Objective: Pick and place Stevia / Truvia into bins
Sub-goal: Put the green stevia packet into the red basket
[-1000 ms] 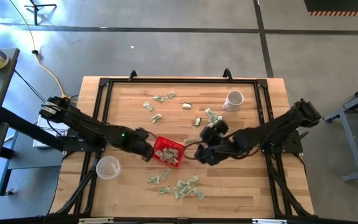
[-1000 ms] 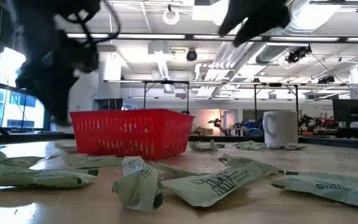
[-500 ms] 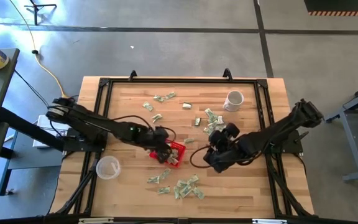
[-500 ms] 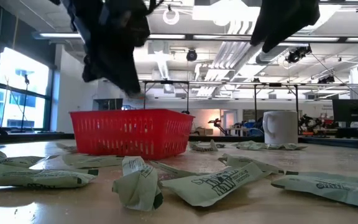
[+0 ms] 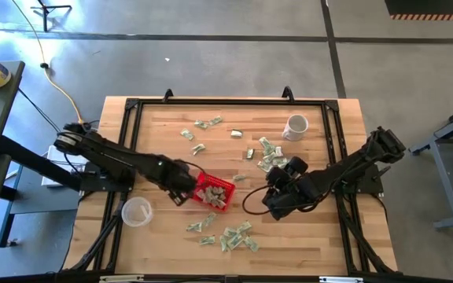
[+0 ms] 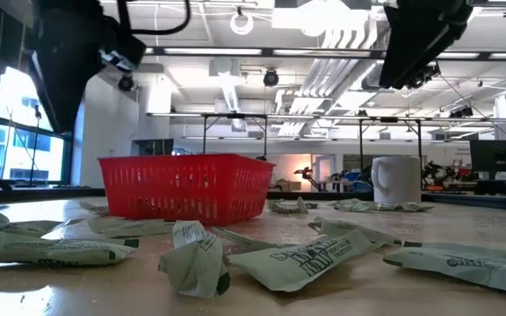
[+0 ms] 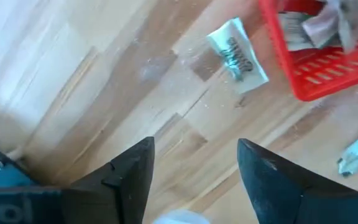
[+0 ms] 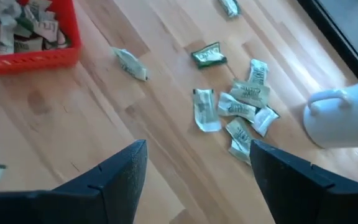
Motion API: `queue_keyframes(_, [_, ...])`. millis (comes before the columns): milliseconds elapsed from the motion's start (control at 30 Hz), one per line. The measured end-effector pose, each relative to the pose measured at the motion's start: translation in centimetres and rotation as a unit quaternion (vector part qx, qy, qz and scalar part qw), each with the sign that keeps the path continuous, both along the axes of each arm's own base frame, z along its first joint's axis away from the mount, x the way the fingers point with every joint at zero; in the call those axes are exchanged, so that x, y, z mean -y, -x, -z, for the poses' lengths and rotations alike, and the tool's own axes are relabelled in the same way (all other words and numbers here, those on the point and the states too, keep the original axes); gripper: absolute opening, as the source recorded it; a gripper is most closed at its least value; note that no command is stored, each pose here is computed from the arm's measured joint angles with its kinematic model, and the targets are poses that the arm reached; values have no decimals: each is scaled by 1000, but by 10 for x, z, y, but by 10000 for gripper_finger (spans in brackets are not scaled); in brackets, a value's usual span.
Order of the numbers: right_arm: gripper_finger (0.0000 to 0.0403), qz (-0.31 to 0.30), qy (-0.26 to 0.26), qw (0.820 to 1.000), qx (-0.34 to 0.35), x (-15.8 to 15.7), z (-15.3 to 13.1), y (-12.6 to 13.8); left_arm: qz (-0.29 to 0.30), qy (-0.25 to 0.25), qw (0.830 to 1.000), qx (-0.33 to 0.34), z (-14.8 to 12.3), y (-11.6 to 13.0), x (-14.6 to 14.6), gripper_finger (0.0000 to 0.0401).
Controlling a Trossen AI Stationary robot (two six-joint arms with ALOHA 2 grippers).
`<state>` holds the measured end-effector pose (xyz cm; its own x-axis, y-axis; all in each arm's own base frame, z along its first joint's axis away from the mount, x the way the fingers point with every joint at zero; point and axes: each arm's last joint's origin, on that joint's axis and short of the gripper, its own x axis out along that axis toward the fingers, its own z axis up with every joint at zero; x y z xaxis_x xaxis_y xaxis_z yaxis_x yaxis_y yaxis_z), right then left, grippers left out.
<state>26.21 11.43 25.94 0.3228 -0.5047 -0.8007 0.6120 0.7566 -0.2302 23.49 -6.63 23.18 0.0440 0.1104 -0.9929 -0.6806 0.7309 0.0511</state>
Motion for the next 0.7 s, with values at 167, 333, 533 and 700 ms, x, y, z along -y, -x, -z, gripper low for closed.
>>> queue_keyframes(167, [275,19,-3,1000,-4,3,12,3,-43,-5,997,60,13,-3,2,235])
queue_keyframes(333, [275,29,-32,999,-4,4,26,3,-42,17,992,122,32,-23,2,211])
queue_keyframes(533, [275,28,-42,999,8,1,26,2,-9,83,985,149,39,-39,10,192])
queue_keyframes(700, [275,28,-42,999,9,1,26,1,40,110,974,192,27,-41,12,185])
